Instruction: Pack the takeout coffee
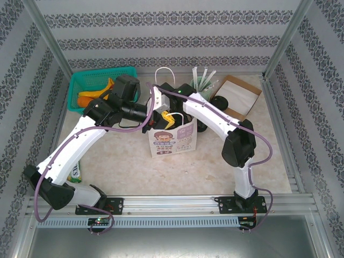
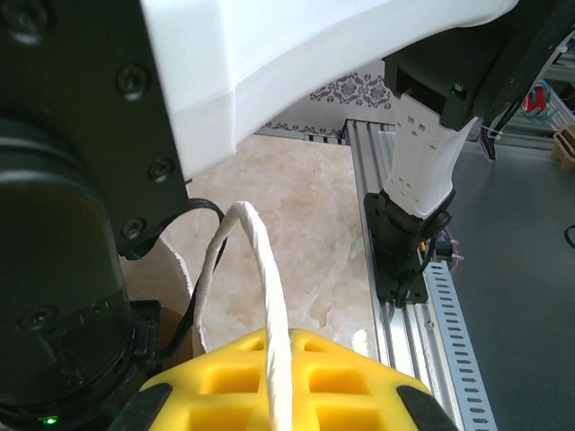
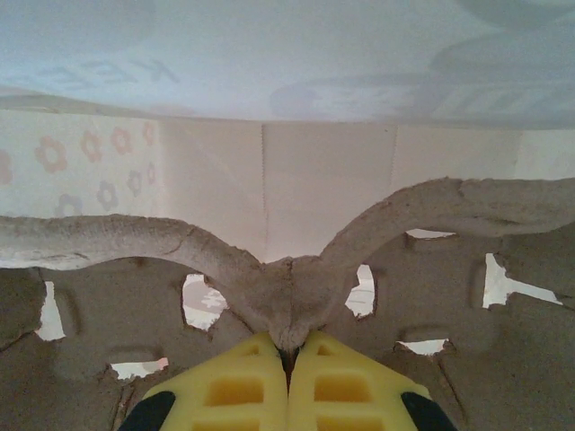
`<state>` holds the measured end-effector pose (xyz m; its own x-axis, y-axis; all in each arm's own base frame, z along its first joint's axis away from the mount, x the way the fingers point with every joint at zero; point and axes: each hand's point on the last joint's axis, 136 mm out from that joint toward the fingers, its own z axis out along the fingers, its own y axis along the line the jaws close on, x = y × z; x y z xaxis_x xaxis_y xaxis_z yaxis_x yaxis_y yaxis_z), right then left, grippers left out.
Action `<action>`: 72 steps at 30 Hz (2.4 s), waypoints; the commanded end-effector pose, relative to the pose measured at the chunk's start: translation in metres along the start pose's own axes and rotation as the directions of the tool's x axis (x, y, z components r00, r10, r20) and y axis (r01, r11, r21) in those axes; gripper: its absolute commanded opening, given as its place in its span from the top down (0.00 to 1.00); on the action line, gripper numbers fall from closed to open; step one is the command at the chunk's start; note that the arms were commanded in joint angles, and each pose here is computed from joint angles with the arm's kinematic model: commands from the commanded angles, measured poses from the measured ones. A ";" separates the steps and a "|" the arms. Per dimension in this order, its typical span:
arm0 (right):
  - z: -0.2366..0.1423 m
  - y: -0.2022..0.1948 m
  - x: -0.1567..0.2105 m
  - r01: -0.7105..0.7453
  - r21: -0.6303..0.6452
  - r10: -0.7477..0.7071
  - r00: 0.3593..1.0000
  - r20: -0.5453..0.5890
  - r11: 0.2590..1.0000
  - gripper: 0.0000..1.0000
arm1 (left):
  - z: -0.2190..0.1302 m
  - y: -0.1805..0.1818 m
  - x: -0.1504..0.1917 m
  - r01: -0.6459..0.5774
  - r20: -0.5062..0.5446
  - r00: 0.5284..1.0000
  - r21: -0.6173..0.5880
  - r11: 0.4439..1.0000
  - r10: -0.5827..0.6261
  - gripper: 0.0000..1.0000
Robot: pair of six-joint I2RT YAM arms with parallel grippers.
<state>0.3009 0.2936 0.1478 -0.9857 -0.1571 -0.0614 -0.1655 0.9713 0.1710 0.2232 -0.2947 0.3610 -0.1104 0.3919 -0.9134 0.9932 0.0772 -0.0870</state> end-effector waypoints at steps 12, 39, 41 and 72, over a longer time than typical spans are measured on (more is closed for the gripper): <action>0.003 0.007 0.003 0.103 0.006 -0.103 0.993 0.050 0.995 1.00 | -0.029 0.019 -0.002 0.020 0.051 0.999 -0.106 0.994 -0.014 0.74; 0.011 0.011 -0.003 0.099 -0.039 -0.094 0.989 0.116 0.994 1.00 | -0.068 0.217 0.037 0.658 0.310 0.753 -0.346 0.668 -0.581 0.31; 0.011 0.011 -0.003 0.097 -0.042 -0.092 0.989 0.119 0.994 1.00 | -0.065 0.220 0.036 0.656 0.308 0.754 -0.333 0.677 -0.580 0.32; 0.035 0.003 -0.014 0.030 -0.011 -0.028 0.985 0.172 0.999 1.00 | -0.058 0.213 0.041 0.761 0.334 0.649 -0.293 0.579 -0.684 1.00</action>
<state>0.3151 0.3039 0.1219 -0.9607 -0.1581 -0.2282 -0.2039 0.9597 0.1935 0.4400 -0.2087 0.3152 -0.7414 -0.0881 -0.6652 0.4846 0.6154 -0.6216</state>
